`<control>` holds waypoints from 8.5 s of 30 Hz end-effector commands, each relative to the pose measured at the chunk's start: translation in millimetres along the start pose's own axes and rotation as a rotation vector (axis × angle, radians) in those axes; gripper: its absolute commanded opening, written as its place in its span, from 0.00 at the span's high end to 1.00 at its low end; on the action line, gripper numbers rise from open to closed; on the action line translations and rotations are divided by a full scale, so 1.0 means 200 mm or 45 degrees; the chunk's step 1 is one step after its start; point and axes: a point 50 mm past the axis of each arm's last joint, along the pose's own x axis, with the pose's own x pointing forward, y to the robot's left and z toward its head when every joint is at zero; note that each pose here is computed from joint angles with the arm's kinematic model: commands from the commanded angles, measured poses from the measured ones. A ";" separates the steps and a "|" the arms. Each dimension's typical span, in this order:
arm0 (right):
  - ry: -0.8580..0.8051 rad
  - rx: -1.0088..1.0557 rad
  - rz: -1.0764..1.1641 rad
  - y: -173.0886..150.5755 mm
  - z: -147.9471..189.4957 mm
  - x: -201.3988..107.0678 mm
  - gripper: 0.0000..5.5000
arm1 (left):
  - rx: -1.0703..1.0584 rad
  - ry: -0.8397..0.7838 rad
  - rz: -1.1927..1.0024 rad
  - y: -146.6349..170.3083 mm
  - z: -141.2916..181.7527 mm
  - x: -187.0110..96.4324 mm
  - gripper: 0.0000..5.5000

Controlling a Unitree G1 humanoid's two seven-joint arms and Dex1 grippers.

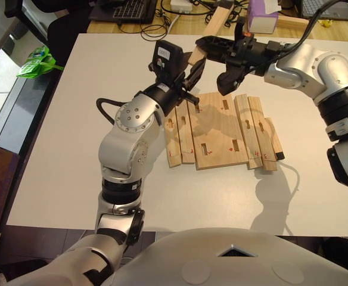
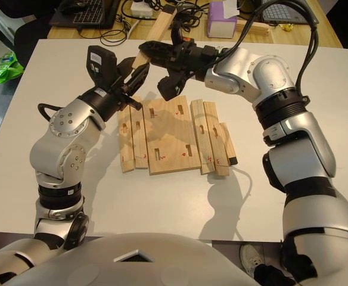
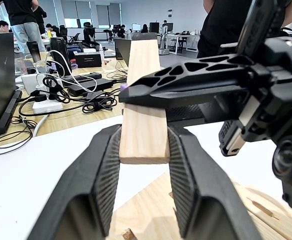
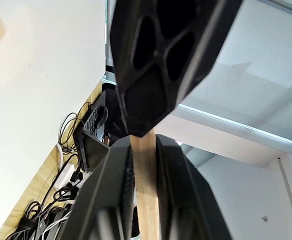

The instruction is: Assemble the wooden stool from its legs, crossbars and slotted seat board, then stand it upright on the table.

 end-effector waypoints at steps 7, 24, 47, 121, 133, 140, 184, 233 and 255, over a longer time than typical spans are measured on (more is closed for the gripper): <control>-0.033 -0.002 -0.158 -0.07 0.02 0.02 0.93 | -0.087 -0.013 -0.064 -0.05 0.00 0.01 0.67; 0.765 0.825 -0.700 0.02 -0.21 -0.60 0.93 | -0.023 -0.218 0.141 0.09 0.07 -0.09 0.39; 0.395 2.740 -1.253 0.08 0.16 -0.91 0.93 | -0.204 -0.269 0.597 0.07 -0.14 -0.22 0.39; 0.823 2.757 -1.266 0.63 0.37 -0.80 0.93 | -0.231 -0.295 0.589 0.10 -0.16 -0.15 0.39; 0.871 2.814 -1.103 0.70 0.38 -0.79 0.93 | -0.237 -0.290 0.597 0.08 -0.17 -0.15 0.39; 0.823 2.714 -0.947 0.67 0.29 -0.82 0.93 | -0.240 -0.289 0.599 0.08 -0.17 -0.15 0.39; 0.690 2.521 -0.704 0.68 0.34 -0.77 0.93 | -0.242 -0.276 0.605 0.09 -0.18 -0.16 0.39; 1.033 2.490 -0.955 0.96 0.75 -0.51 0.86 | -0.095 -0.145 0.264 0.19 -0.10 -0.10 0.39; 0.692 2.040 -1.272 0.35 0.41 -0.52 0.54 | -0.135 -0.080 0.329 0.16 -0.26 -0.14 0.39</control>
